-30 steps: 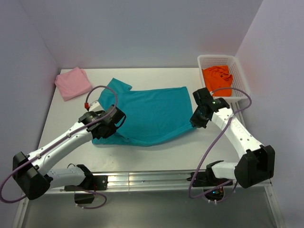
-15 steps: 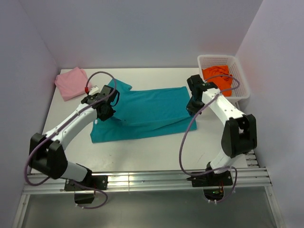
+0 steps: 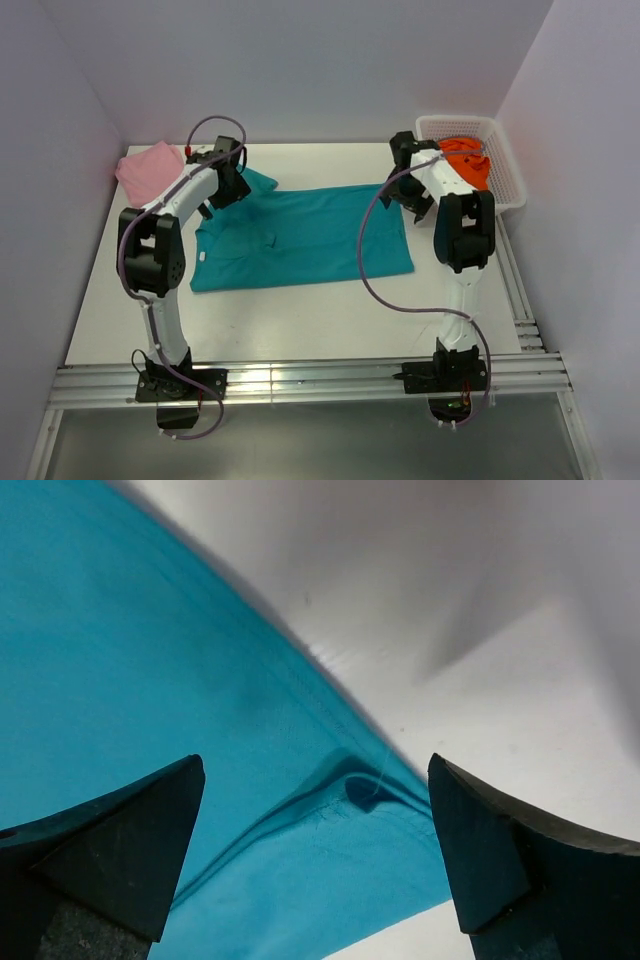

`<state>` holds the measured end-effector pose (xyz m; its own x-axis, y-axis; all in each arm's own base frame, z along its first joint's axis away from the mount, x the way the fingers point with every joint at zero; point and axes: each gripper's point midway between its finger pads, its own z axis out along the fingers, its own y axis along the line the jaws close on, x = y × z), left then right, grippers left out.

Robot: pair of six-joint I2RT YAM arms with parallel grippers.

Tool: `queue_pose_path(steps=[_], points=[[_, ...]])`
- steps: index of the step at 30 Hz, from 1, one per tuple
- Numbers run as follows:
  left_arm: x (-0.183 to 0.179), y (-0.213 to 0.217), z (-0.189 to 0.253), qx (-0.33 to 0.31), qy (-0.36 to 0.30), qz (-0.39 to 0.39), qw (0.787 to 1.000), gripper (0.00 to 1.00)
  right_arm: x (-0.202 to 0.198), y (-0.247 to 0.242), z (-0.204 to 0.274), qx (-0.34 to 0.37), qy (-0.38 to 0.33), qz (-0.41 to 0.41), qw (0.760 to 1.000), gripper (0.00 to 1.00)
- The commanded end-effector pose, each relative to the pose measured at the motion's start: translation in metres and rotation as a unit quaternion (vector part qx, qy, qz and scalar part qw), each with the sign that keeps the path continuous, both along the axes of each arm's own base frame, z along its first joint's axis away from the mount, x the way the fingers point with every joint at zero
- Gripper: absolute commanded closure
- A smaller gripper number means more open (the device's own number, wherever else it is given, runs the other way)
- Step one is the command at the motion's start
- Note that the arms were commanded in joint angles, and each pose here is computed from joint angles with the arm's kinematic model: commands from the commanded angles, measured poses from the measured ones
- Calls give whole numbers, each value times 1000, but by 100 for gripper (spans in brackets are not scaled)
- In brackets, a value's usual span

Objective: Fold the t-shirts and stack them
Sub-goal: Fold the tshirt

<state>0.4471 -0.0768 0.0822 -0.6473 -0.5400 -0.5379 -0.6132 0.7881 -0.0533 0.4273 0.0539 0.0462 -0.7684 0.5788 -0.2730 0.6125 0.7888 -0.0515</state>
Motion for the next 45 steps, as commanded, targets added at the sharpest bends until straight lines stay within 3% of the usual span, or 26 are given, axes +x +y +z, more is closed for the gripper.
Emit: queue_pose_path(steps=[1, 7, 8, 10, 12, 13, 14, 15, 16, 28, 32, 40, 45], points=[[12, -1, 64, -10, -58, 0, 998, 0, 11, -24, 58, -34, -51, -13, 998, 0], [-23, 15, 75, 3, -50, 24, 998, 0, -14, -33, 91, -34, -91, -14, 995, 0], [-35, 18, 63, 7, -32, 26, 999, 2, -29, -29, 80, -22, -75, -10, 997, 1], [-49, 19, 63, -5, -33, 33, 999, 2, -37, -22, 91, 4, -108, -6, 994, 5], [-71, 20, 49, -14, -18, 34, 999, 3, -59, -8, 82, 47, -104, 7, 993, 23], [-82, 21, 36, -15, -7, 37, 999, 3, -64, -2, 70, 64, -105, 16, 992, 40], [-87, 22, 32, -19, -6, 39, 999, 4, -66, 8, 68, 82, -111, 30, 990, 75], [-91, 22, 30, -22, -5, 39, 999, 4, -67, 18, 66, 103, -116, 44, 987, 92], [-94, 20, 27, -28, 0, 39, 999, 5, -68, 28, 60, 125, -114, 56, 984, 100], [-110, 23, 43, -32, 0, 43, 999, 8, -96, 48, -26, 147, -5, 82, 986, 100], [-118, 26, 51, -33, -8, 48, 998, 8, -118, 49, -33, 162, 2, 71, 984, 100], [-132, 32, 56, -33, -16, 62, 997, 9, -178, 8, -46, 103, 40, 0, 994, 100], [-135, 32, 55, -37, -18, 68, 997, 9, -186, 2, -42, 94, 38, 3, 995, 100]])
